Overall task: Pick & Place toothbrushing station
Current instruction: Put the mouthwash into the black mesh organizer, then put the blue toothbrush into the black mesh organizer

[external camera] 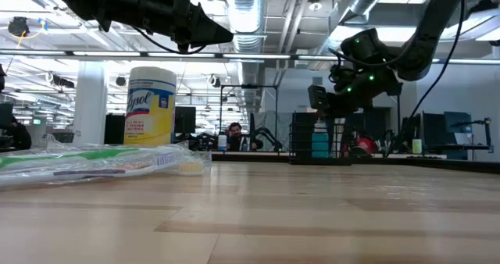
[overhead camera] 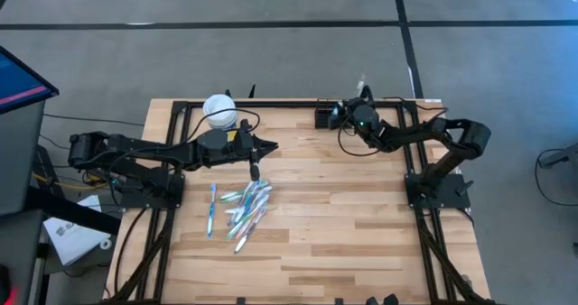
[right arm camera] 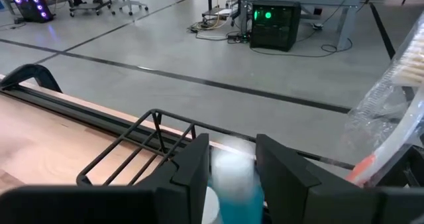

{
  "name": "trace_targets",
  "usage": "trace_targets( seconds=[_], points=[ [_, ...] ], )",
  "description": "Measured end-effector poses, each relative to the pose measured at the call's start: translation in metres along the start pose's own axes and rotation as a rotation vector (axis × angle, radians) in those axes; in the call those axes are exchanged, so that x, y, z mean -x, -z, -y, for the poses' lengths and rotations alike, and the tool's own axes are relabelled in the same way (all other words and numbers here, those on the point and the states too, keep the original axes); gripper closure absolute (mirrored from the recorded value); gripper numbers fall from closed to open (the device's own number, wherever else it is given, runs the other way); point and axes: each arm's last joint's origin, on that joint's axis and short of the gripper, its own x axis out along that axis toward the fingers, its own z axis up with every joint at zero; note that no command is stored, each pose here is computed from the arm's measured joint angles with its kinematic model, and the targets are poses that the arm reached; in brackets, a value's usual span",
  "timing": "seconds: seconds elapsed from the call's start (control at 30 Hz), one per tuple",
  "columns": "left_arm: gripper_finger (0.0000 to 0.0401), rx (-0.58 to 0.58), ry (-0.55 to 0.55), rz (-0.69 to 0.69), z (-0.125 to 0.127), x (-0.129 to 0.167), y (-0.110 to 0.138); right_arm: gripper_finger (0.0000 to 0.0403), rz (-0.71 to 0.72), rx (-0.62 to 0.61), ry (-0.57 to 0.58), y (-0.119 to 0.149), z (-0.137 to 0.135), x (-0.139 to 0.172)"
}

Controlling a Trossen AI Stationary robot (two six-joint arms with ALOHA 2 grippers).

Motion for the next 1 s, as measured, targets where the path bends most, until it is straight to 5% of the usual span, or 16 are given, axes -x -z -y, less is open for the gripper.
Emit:
trace_targets(
  seconds=[0.53,1.0],
  points=[
    [0.037,0.0,0.0,0.0,0.0,0.0,0.0,0.0288,0.063,-0.017,-0.028,-0.006,-0.005,0.002],
    [0.037,0.045,0.052,-0.051,0.006,0.001,0.005,0.0287,0.197,0.145,-0.235,-0.014,-0.056,0.033]
  ],
)
